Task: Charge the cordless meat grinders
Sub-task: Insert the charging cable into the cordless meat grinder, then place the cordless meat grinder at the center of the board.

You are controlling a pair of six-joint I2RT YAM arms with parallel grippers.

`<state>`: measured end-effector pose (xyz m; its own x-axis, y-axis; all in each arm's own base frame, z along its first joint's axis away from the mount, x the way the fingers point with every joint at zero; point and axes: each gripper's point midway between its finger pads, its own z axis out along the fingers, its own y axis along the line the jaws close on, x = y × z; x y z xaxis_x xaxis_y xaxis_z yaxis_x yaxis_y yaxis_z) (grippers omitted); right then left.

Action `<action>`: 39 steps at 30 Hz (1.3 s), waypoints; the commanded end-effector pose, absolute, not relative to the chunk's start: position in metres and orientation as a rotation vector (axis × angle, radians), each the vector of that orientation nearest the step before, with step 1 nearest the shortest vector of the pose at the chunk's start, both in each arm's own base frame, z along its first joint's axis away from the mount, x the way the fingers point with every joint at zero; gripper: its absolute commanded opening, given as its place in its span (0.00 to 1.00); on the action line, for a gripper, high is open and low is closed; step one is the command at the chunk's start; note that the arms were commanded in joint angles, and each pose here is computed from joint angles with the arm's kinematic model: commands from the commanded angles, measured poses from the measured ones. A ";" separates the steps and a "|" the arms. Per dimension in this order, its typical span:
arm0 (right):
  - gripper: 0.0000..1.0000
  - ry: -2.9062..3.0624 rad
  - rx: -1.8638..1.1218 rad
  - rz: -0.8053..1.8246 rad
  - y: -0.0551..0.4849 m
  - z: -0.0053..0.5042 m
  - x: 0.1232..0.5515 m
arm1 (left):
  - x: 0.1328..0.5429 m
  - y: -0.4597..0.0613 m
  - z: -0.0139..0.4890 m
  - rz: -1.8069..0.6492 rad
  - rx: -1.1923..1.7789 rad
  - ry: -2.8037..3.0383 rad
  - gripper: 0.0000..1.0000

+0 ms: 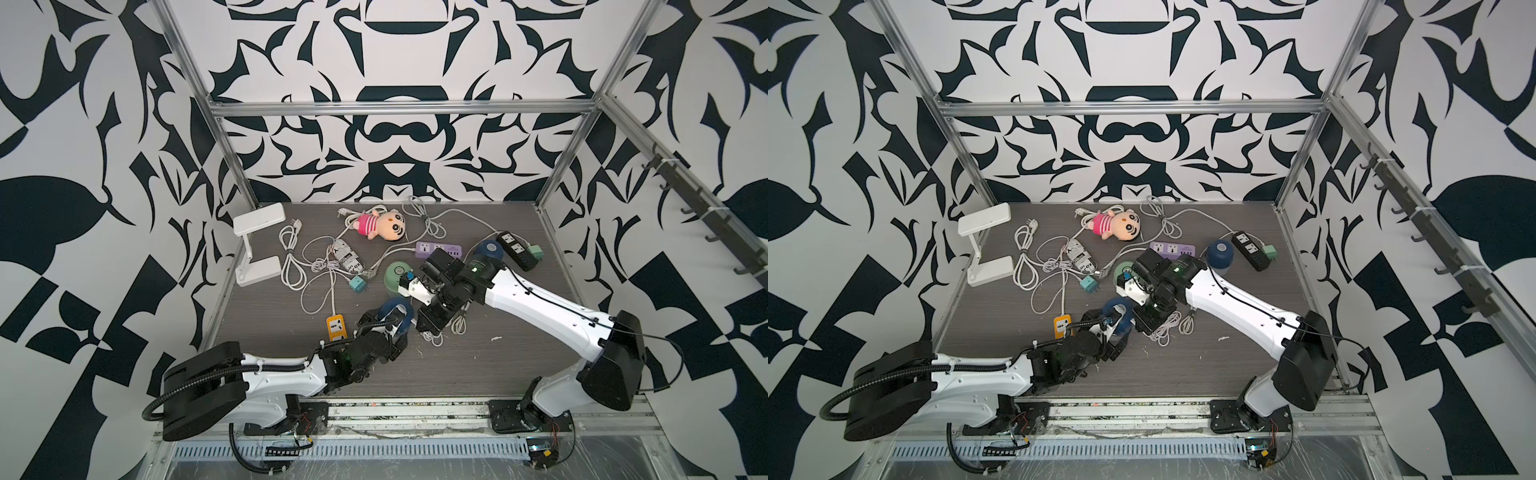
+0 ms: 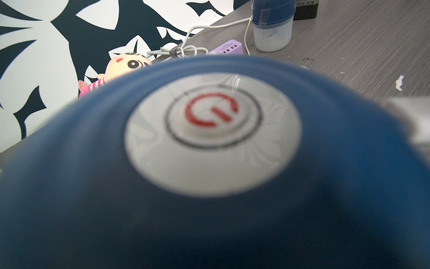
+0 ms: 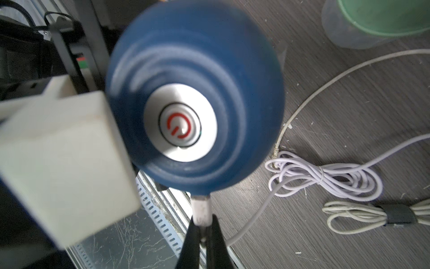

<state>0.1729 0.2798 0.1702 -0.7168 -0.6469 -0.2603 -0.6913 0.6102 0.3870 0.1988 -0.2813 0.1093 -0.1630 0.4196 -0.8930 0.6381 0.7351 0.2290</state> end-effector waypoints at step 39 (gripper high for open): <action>0.66 2.440 -0.436 0.396 0.212 0.220 0.320 | 0.209 -0.281 0.058 -0.430 0.627 1.818 0.99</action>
<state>0.2938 0.2051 0.2110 -0.7649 -0.2676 -0.5859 -0.4368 0.8840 0.1665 0.2097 -0.2906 0.0476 -0.2470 0.2706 -0.9305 0.6332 0.7719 0.0564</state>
